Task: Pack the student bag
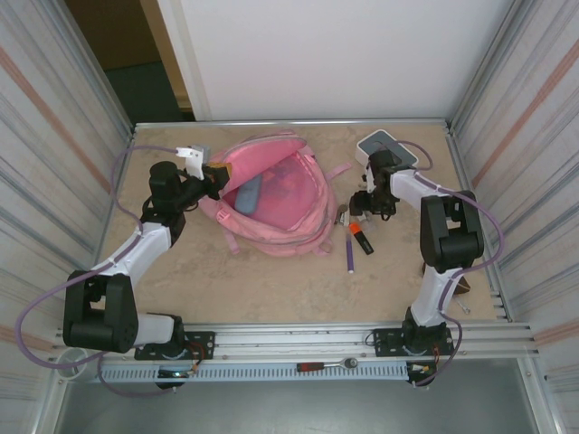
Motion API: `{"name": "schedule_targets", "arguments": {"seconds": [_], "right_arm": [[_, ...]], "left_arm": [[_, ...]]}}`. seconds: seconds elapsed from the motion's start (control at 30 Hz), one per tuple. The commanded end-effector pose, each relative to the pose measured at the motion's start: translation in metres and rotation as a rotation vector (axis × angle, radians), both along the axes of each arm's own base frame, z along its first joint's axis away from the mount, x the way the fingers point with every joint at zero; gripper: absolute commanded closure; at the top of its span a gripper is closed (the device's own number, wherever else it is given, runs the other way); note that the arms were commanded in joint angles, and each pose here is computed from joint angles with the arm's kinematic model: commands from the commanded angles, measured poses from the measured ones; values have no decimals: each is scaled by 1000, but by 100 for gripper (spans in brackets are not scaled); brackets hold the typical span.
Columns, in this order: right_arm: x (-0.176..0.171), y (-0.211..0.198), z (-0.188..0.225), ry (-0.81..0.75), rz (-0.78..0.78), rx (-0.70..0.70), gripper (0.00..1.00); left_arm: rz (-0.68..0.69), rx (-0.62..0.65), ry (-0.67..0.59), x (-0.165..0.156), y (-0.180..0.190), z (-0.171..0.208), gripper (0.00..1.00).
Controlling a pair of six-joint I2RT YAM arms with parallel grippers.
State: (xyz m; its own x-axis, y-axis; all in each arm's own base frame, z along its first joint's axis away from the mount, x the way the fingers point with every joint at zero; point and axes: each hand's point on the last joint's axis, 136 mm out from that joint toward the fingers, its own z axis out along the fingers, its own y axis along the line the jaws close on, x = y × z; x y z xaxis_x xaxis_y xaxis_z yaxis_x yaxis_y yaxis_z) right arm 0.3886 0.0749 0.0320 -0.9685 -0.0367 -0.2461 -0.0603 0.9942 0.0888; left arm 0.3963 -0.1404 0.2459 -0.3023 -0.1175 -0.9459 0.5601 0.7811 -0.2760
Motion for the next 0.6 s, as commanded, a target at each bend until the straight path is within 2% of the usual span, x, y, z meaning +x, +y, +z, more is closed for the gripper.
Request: {"name": "schedule_targets", "arguments": {"seconds": [0.0,0.07,0.17,0.27,0.4,0.57], "right_arm": [[6,-32,1,5,-100,-14,30],[9,-44,6,-10,-144,-3,33],[10,-35,19,-62,-132,59,34],[8,-23,24,-84,-85,78,26],[8,-32,14,-43,-38,-36,17],[13,-45,-4,7,1,-168,13]], "left_arm": [[-25,-19,-92,-6,-3,29,100],[-25,-20,-94,-6,-3,30,100],[-27,-18,-92,-7,-3,30,100],[-25,-17,-89,-6,-3,28,100],[-34,-24,-81,-6,-5,26,100],[-32,-22,-79,-7,-4,24,100]]}}
